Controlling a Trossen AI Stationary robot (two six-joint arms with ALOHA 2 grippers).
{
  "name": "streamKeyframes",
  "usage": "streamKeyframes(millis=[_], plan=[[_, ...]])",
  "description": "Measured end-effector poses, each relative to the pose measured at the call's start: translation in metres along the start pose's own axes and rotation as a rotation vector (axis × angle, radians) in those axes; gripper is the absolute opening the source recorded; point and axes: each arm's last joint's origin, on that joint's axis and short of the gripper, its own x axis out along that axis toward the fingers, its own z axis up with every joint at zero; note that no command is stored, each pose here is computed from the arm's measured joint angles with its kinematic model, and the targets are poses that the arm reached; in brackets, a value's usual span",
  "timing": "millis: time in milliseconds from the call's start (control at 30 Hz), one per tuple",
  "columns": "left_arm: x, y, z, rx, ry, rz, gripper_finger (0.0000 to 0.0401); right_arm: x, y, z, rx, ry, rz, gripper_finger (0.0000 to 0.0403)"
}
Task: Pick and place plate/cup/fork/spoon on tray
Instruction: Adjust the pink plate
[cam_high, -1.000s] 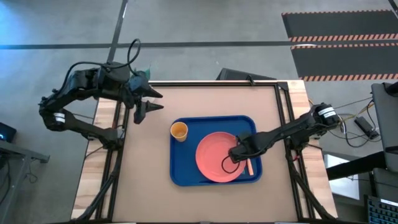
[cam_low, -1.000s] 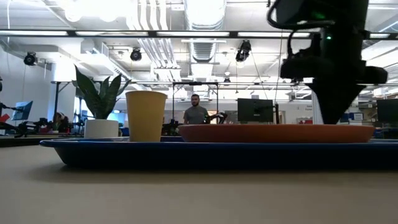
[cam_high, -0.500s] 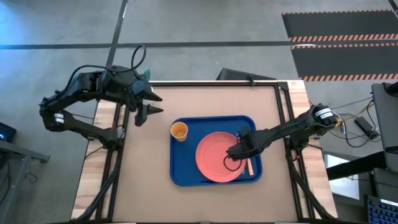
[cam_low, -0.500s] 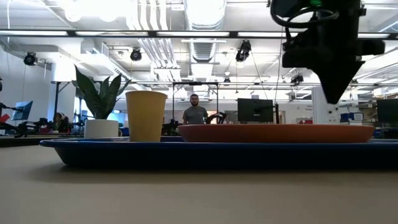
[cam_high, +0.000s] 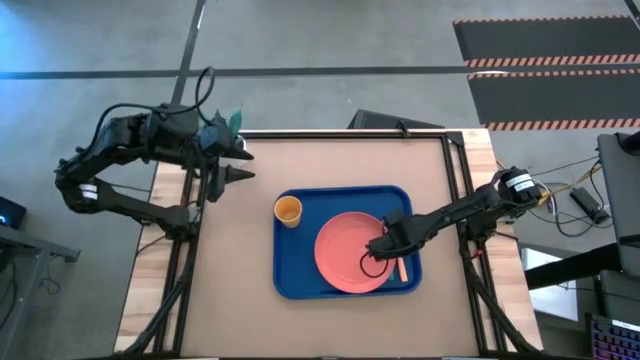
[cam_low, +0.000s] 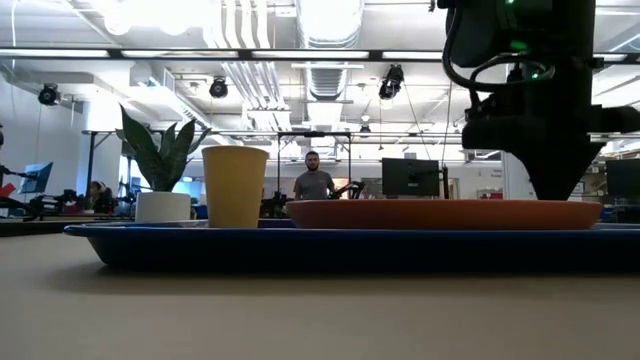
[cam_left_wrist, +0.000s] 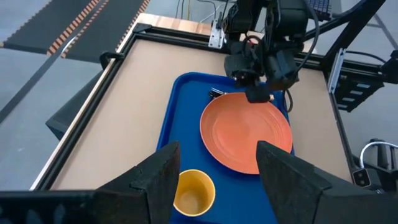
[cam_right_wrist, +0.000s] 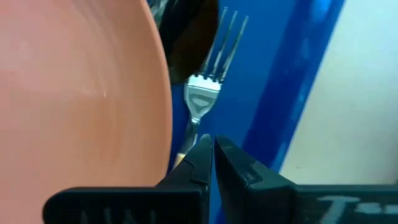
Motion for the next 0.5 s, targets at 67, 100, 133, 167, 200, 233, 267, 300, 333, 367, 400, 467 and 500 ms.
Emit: streamKeyframes(millis=[67, 100, 133, 167, 200, 233, 267, 300, 333, 367, 400, 467, 500], plan=[[-0.0023, -0.0001, -0.0005, 0.000, -0.006, -0.001, 0.0194, 0.0026, 0.0008, -0.0003, 0.003, -0.003, 0.015, 0.0008], [-0.0035, -0.0001, -0.0008, 0.000, -0.009, -0.001, 0.0194, 0.0038, 0.0011, -0.0004, 0.004, -0.008, 0.021, 0.0008], [-0.0043, -0.0001, -0.0009, 0.000, -0.011, -0.001, 0.0194, 0.0048, 0.0014, -0.0005, 0.005, -0.011, 0.027, 0.0008], [-0.0048, -0.0001, -0.0011, 0.000, -0.012, -0.001, 0.0194, 0.0054, 0.0015, -0.0006, 0.006, -0.012, 0.030, 0.0008], [-0.0057, -0.0002, -0.0013, 0.000, -0.014, -0.001, 0.0194, 0.0054, 0.0017, -0.0004, 0.008, -0.016, 0.032, 0.0008], [-0.0064, -0.0002, -0.0015, 0.000, -0.015, -0.001, 0.0194, 0.0054, 0.0019, 0.0000, 0.016, -0.029, 0.033, 0.0008], [-0.0069, -0.0002, -0.0016, 0.000, -0.017, -0.002, 0.0194, 0.0054, 0.0021, 0.0003, 0.027, -0.040, 0.035, 0.0008], [-0.0076, -0.0002, -0.0017, 0.000, -0.018, -0.002, 0.0194, 0.0055, 0.0026, 0.0006, 0.036, -0.049, 0.039, 0.0008], [-0.0085, -0.0002, -0.0019, 0.001, -0.021, -0.002, 0.0194, 0.0055, 0.0034, 0.0010, 0.043, -0.059, 0.047, 0.0008], [-0.0089, -0.0003, -0.0020, 0.001, -0.022, -0.002, 0.0194, 0.0054, 0.0042, 0.0012, 0.048, -0.066, 0.055, 0.0008], [-0.0091, -0.0002, -0.0021, 0.000, -0.022, -0.002, 0.0194, 0.0054, 0.0049, 0.0013, 0.052, -0.068, 0.062, 0.0008], [-0.0097, -0.0003, -0.0023, 0.001, -0.023, -0.002, 0.0194, 0.0054, 0.0070, 0.0020, 0.061, -0.084, 0.082, 0.0008], [-0.0102, -0.0003, -0.0024, 0.001, -0.024, -0.002, 0.0194, 0.0056, 0.0085, 0.0024, 0.072, -0.096, 0.093, 0.0008]])
